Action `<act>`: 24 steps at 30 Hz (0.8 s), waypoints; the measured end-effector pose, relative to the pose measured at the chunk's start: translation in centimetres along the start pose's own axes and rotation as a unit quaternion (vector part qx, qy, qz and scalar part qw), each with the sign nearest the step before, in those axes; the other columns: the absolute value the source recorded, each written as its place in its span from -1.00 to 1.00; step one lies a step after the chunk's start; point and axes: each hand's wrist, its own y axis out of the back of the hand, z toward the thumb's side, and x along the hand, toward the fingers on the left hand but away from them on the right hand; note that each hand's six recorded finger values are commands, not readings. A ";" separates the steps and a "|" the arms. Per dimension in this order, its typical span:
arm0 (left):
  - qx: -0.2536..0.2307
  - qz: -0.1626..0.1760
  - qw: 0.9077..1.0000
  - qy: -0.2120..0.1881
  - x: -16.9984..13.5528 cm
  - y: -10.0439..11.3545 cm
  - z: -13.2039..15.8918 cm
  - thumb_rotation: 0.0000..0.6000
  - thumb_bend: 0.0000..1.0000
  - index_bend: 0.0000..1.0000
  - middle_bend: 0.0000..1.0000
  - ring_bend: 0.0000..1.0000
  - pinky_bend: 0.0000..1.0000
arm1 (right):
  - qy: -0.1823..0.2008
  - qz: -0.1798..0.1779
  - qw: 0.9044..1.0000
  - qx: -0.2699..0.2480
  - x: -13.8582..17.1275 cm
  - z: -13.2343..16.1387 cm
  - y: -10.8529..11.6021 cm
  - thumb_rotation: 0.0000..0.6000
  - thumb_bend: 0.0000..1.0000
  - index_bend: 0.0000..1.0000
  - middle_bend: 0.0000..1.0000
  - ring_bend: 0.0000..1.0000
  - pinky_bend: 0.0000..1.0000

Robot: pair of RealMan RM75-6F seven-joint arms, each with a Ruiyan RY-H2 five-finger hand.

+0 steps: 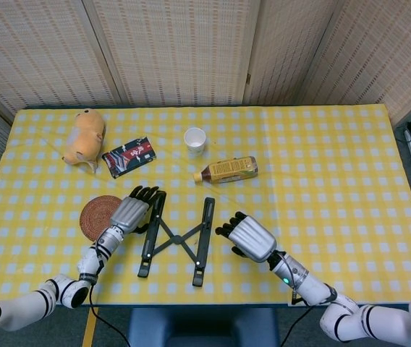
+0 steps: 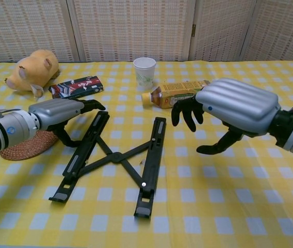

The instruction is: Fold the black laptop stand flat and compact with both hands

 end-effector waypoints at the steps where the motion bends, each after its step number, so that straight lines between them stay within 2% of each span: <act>1: -0.002 -0.001 1.000 0.000 0.0 0.0 0.1 1.00 -0.59 -0.96 -0.98 -1.00 -1.00 | 0.004 0.000 1.000 0.006 -0.1 0.1 -0.3 1.00 -0.57 -0.14 0.17 0.07 -0.12; 13: -0.023 -0.009 1.000 0.001 -0.3 -0.3 0.6 1.00 -0.59 -0.97 -0.99 -1.00 -1.00 | 0.058 -0.006 0.996 0.074 -1.8 2.1 -4.1 1.00 -0.57 -0.14 0.20 0.09 -0.12; 24: -0.037 -0.012 0.999 0.004 -0.5 -0.3 0.3 1.00 -0.59 -0.97 -0.99 -1.00 -1.00 | 0.086 -0.022 0.993 0.082 -3.1 3.8 -5.7 1.00 -0.57 -0.14 0.20 0.10 -0.12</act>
